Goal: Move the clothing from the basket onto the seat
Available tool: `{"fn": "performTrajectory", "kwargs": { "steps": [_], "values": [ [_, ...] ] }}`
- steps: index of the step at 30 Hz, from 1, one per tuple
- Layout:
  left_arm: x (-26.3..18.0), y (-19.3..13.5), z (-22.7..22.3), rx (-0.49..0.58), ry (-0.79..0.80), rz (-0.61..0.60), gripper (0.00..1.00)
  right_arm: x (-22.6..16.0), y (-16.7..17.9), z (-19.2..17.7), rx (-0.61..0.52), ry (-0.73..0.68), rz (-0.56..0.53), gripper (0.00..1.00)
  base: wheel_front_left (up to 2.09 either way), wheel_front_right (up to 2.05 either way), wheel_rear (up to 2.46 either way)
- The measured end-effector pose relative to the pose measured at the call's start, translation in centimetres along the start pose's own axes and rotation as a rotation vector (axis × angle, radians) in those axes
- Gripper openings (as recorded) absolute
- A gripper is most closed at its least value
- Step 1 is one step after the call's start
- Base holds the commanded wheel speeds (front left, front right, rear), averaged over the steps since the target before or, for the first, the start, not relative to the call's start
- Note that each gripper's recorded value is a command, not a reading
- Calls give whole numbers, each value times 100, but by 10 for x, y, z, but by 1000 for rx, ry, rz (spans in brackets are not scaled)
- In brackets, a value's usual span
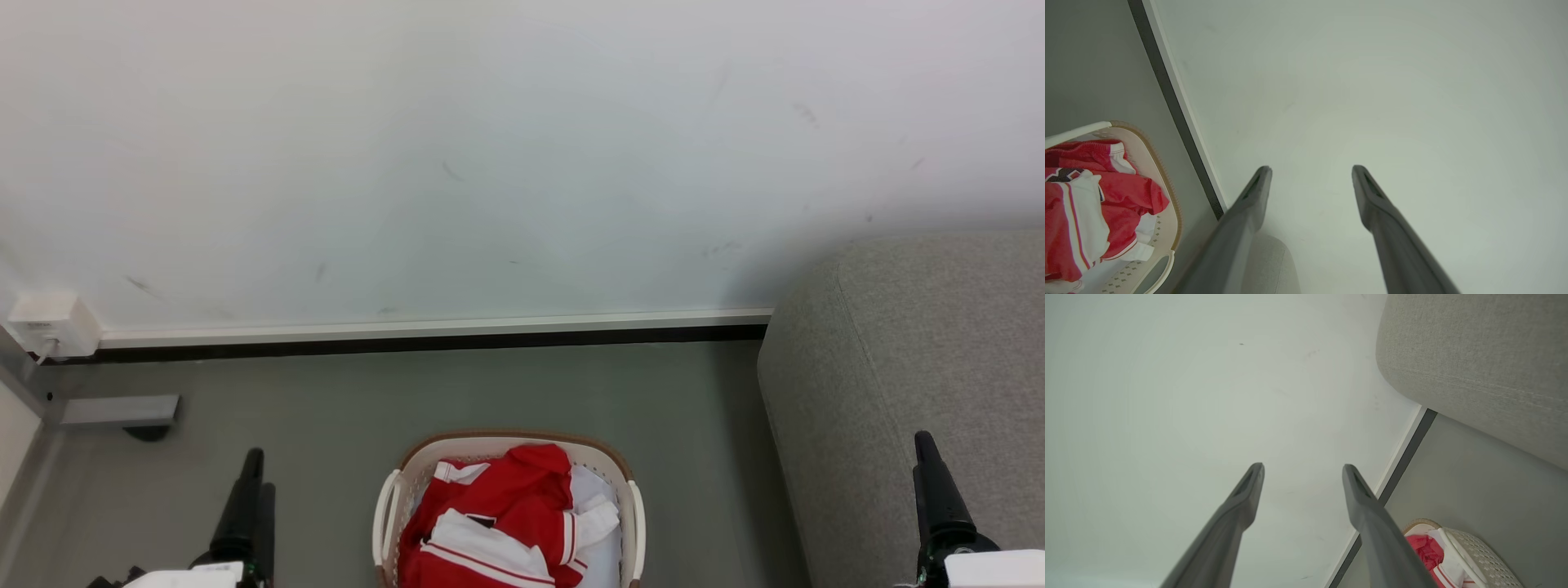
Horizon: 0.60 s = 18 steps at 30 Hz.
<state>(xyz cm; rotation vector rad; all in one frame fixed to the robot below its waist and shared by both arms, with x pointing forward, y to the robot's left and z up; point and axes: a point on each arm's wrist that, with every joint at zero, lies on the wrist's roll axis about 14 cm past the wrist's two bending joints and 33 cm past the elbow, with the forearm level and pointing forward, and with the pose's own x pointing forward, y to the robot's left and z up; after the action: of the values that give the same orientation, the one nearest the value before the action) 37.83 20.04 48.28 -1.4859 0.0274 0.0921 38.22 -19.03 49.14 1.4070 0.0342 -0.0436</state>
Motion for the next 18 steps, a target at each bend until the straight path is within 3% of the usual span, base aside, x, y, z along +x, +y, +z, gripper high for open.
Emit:
{"fn": "performTrajectory", "kwargs": {
  "steps": [18],
  "values": [
    [-3,-4,4,334,-29,-11,100,-1,18,-10,-424,9,62,100,0,0,0]
  ]
}}
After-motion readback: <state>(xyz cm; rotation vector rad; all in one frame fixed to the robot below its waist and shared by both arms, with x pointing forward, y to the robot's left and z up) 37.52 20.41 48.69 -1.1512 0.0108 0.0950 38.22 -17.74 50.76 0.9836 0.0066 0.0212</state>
